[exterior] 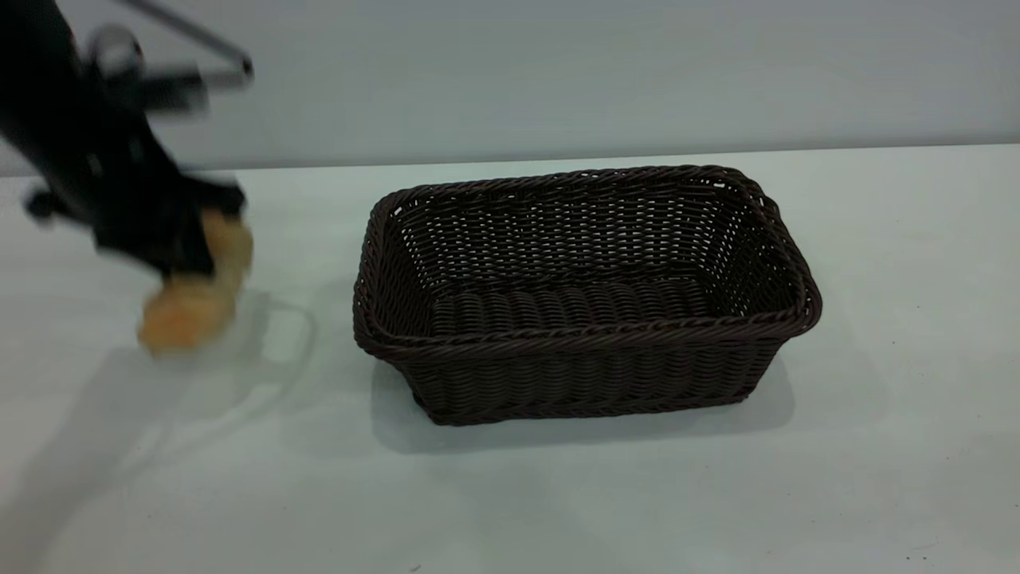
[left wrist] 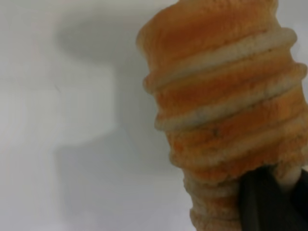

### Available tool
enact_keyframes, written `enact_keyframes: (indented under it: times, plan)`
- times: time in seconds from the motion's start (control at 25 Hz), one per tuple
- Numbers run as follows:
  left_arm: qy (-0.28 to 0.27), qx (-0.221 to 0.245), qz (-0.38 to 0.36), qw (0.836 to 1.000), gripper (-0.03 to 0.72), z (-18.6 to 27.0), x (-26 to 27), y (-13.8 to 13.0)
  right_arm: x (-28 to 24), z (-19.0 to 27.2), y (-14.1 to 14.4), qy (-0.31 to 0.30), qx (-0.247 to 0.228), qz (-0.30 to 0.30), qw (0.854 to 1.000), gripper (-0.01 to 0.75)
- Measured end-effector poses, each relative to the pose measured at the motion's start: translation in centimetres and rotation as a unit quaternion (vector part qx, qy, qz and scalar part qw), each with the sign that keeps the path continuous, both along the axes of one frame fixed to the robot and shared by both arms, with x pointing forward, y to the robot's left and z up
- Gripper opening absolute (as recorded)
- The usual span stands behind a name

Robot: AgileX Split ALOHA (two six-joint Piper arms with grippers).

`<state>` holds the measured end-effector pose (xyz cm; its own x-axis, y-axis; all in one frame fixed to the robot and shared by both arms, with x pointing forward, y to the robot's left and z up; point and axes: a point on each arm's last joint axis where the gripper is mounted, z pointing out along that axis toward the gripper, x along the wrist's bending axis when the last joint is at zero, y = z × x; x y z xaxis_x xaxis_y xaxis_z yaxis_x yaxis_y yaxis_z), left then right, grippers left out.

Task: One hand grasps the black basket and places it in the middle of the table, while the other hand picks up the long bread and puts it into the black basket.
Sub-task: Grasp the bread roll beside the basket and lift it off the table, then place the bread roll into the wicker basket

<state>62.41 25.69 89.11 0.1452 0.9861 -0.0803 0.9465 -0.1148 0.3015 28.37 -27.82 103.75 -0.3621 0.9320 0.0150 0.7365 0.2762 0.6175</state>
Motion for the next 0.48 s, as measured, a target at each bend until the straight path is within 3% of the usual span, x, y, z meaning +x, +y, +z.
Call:
enact_keyframes:
  times: [0.12, 0.24, 0.48]
  plan:
    - [-0.055, -0.003, -0.034, 0.998, 0.064, 5.0, -0.6, -1.5, -1.1, 0.1, -0.4, -0.037, -0.002, -0.012, 0.999, 0.486]
    - [-0.09, -0.01, -0.081, 0.993, 0.063, 8.0, -1.8, -4.8, -1.9, 0.2, -0.7, -0.062, -0.003, -0.029, 0.998, 0.486]
    - [-0.15, -0.006, -0.226, 0.963, 0.06, 7.1, -3.5, -13.3, -2.3, 0.2, -0.8, -0.076, 0.002, -0.036, 0.996, 0.486]
